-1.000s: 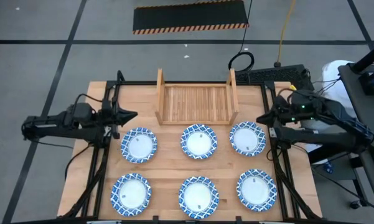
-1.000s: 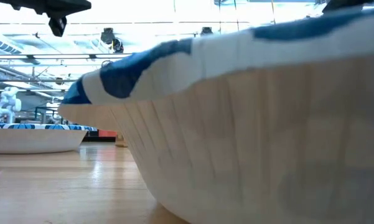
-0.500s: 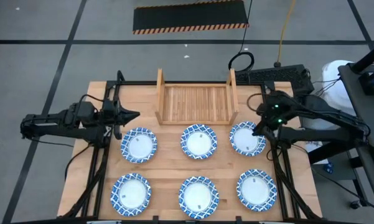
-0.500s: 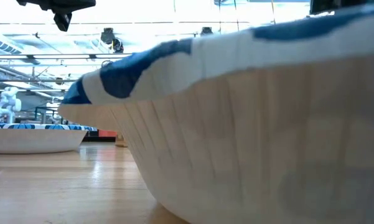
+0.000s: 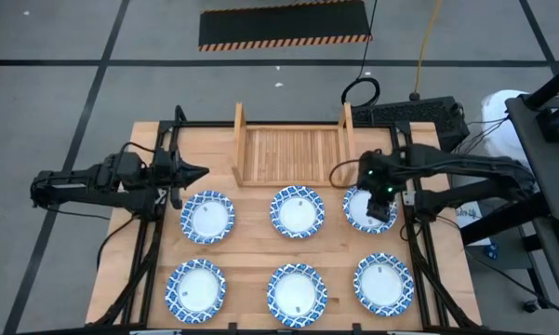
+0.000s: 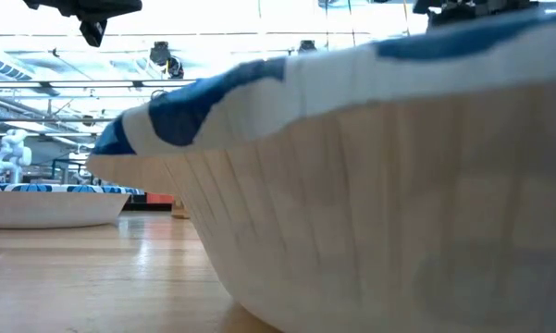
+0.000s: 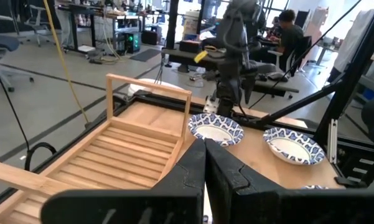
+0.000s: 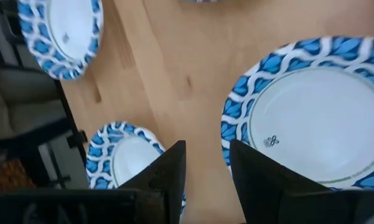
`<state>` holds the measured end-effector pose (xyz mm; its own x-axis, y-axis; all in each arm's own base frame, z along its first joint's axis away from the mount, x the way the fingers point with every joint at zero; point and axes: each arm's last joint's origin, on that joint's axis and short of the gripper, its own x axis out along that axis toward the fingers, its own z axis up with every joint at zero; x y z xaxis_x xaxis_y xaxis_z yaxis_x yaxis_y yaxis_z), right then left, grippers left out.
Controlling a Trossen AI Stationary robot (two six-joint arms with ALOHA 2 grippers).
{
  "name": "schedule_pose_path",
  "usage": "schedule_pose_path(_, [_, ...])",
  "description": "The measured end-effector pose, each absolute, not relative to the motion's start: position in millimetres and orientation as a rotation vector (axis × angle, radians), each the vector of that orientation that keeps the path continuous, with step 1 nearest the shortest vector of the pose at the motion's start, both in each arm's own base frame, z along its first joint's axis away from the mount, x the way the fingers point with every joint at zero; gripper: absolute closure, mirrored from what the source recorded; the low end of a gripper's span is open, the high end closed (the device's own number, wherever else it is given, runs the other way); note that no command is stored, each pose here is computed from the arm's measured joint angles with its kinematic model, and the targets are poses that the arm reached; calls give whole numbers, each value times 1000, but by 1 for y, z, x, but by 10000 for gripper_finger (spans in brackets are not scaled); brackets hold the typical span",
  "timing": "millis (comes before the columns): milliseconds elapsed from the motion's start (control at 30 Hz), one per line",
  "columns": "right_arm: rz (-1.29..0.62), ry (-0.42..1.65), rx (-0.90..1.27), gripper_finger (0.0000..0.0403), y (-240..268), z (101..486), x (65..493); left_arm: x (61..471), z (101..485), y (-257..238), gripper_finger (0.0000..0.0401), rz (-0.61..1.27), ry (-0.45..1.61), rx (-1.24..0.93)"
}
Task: Place and stack bowls onto a shelf
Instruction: Put the blue patterned bowl on the shelf
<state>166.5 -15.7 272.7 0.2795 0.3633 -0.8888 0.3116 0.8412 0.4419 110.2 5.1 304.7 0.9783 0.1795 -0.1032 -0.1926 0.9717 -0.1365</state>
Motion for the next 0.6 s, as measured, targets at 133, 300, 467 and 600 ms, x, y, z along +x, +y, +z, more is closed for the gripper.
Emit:
schedule_pose_path(133, [54,1381,610,287,-7,264,178,110,305,5,396,188,91,-141])
schedule_pose_path(300, [89,1420,574,287,6,254,192,110,305,5,396,188,91,-141])
schedule_pose_path(467, [17,1469,477,287,15,244,200,110,305,5,396,187,92,-134])
schedule_pose_path(600, [-44,1509,454,287,21,236,205,110,305,5,396,187,93,-125])
